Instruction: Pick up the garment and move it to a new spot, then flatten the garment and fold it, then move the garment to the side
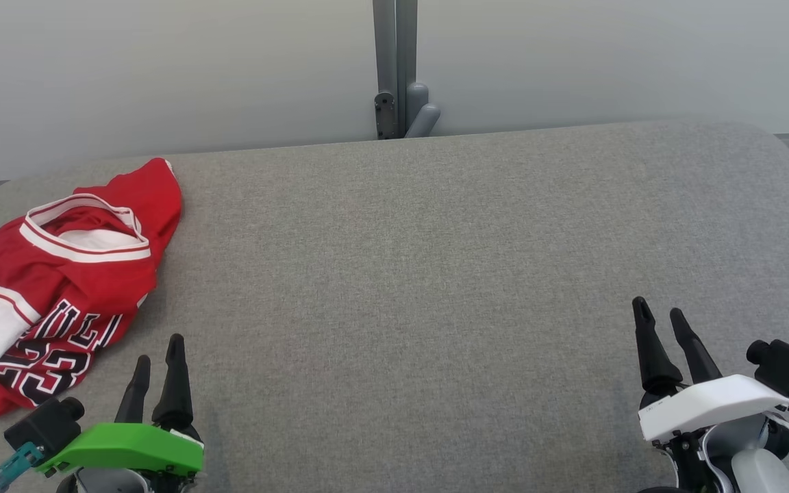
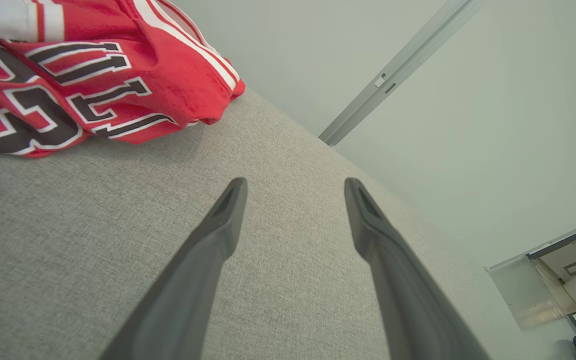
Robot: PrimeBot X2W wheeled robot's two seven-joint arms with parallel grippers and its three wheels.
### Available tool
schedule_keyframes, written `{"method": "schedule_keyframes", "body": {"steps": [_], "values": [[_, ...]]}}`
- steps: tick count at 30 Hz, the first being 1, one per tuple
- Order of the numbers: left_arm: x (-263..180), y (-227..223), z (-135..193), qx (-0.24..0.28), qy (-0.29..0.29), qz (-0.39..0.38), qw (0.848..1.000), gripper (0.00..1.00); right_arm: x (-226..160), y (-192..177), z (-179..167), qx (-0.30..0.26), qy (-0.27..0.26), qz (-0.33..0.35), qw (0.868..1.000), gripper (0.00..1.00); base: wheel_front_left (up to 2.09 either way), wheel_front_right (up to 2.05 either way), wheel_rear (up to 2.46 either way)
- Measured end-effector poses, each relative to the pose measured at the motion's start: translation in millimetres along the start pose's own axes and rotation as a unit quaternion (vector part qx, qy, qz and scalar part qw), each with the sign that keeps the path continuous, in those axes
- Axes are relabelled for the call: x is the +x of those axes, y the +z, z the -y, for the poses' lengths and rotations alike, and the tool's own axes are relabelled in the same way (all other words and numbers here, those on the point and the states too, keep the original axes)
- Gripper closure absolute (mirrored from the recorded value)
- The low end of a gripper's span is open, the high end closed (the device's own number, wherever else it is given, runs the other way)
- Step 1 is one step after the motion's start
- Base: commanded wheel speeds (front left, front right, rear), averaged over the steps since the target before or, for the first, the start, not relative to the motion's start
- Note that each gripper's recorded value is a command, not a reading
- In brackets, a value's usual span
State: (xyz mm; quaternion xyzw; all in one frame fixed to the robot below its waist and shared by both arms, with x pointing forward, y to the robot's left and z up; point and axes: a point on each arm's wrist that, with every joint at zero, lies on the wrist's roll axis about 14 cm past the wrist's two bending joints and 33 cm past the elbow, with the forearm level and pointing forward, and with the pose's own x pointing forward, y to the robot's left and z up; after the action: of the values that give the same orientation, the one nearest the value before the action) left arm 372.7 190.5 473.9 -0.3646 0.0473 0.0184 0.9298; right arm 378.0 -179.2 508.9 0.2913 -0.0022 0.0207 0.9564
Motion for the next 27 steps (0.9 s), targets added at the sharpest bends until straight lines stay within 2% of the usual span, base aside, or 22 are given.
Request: {"method": "schedule_keyframes", "body": {"steps": [13,27], "values": [[-1,8,0,0.098,-0.001,0.015,0.995,0.00,-1,-3,8,-0.097,-0.003,-0.005,0.995,0.00,0.00,0.00,0.00],[-7,1,-10,0.184,0.000,0.005,0.983,0.00,-2,4,1,-0.184,0.014,0.012,0.983,0.00,0.00,0.00,0.00]]}}
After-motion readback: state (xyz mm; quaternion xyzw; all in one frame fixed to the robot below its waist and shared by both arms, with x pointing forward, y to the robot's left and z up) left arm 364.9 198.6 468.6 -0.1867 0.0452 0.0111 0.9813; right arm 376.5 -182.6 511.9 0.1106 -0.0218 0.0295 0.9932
